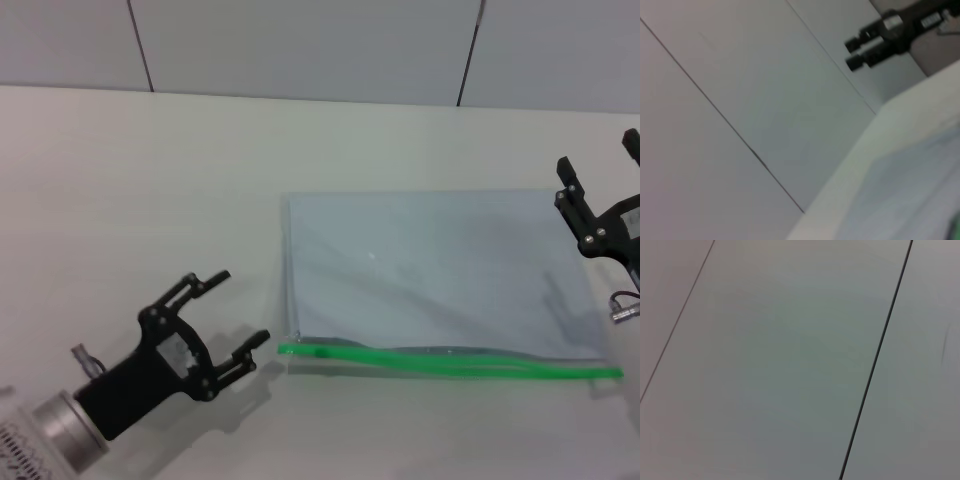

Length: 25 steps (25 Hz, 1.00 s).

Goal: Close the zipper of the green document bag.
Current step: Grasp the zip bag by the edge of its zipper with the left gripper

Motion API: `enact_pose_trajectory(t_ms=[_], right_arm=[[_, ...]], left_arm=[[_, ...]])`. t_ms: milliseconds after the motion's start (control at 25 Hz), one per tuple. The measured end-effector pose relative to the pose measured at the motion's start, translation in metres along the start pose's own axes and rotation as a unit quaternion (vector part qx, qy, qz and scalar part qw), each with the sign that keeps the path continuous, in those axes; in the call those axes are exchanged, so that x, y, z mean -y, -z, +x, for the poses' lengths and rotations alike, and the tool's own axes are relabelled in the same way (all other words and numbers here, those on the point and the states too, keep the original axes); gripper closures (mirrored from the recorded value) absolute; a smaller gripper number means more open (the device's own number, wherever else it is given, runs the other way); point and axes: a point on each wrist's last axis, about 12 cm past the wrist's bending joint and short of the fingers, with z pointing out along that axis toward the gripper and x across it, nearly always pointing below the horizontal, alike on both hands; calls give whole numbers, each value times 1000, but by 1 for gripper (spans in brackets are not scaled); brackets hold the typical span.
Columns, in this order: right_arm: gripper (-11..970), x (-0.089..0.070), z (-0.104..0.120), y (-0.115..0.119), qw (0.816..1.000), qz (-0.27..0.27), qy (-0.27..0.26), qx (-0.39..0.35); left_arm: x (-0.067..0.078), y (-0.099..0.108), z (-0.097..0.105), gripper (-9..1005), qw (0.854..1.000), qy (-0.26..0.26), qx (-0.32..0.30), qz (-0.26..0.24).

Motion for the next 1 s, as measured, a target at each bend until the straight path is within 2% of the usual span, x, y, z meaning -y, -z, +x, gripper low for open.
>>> enact_pose_trajectory(t_ms=[120,240,280,600,1000], right_arm=[[278,0,0,0,1000,1,0,0],[278,0,0,0,1000,1,0,0],[279,0,0,0,1000,1,0,0],[279,-1,-1,-2,1000,-1,-1,3],[279,-2,-3,-5,1000,-5,-2,9]], left_arm=[[-2,3,-4,207,1000,-5,17,-12],[2,4,-5,207,1000,-7,25,7],[7,3,-6,207,999,-9,29,27],[11,-1,-6,208,998,-13,28,57],[5,-23,2,208,994,-71,1,82]])
